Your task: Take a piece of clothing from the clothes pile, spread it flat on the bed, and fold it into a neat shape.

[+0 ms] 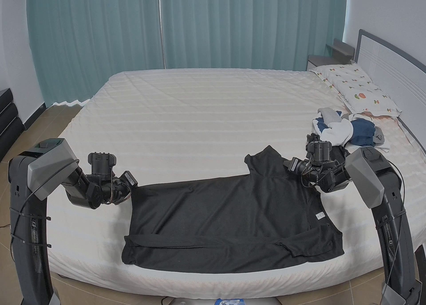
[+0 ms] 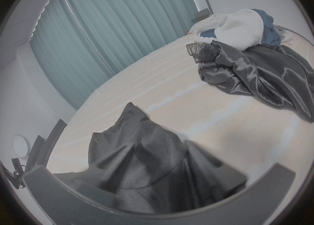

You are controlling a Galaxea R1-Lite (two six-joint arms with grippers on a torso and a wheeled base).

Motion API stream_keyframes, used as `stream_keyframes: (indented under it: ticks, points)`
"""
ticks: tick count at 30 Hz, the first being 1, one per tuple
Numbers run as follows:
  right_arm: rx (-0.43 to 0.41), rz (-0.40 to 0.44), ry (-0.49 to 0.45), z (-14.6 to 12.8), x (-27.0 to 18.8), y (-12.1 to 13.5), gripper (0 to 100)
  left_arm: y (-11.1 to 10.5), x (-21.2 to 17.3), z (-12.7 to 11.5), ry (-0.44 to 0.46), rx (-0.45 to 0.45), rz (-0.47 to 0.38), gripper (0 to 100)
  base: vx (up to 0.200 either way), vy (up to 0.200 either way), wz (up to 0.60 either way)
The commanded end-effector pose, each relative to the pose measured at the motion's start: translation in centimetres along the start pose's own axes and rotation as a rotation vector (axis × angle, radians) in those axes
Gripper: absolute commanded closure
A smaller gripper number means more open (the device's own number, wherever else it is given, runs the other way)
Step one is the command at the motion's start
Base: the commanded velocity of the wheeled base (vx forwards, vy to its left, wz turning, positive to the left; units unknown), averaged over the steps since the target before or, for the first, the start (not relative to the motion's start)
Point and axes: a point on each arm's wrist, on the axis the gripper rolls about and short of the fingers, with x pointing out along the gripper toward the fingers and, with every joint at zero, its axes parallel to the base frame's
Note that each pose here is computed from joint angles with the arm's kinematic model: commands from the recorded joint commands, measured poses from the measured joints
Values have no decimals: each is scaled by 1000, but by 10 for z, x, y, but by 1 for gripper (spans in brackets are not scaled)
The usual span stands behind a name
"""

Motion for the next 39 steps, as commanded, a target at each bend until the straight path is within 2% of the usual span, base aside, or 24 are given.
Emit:
stream_keyframes:
  ticks: [1,8,15,19,22,26,30,32,39]
  points:
    - [8,-4,-3,0,0,-3,100,0,0,1,-4,0,-2,100,0,0,0]
    - [56,-8,-9,13,-19,-2,100,-2,-1,4,-13,2,-9,100,0,0,0]
    - [87,27,-83,35,-39,3,100,-15,-8,18,-58,14,-45,100,0,0,0]
    - [97,27,-96,36,-43,2,100,-17,-12,29,-91,14,-54,100,0,0,0]
    - [124,51,-157,43,-51,4,100,-20,-18,38,-117,15,-64,100,0,0,0]
    - [126,51,-154,38,-59,1,100,-22,-29,46,-138,20,-67,100,0,0,0]
    - [131,46,-156,41,-66,-4,100,-21,-28,46,-137,60,-61,100,0,0,0]
    - [146,62,-186,50,-75,-2,100,-21,-31,47,-140,65,-62,100,0,0,0]
    - [152,98,-105,45,-95,-10,100,-19,-29,45,-131,97,-52,100,0,0,0]
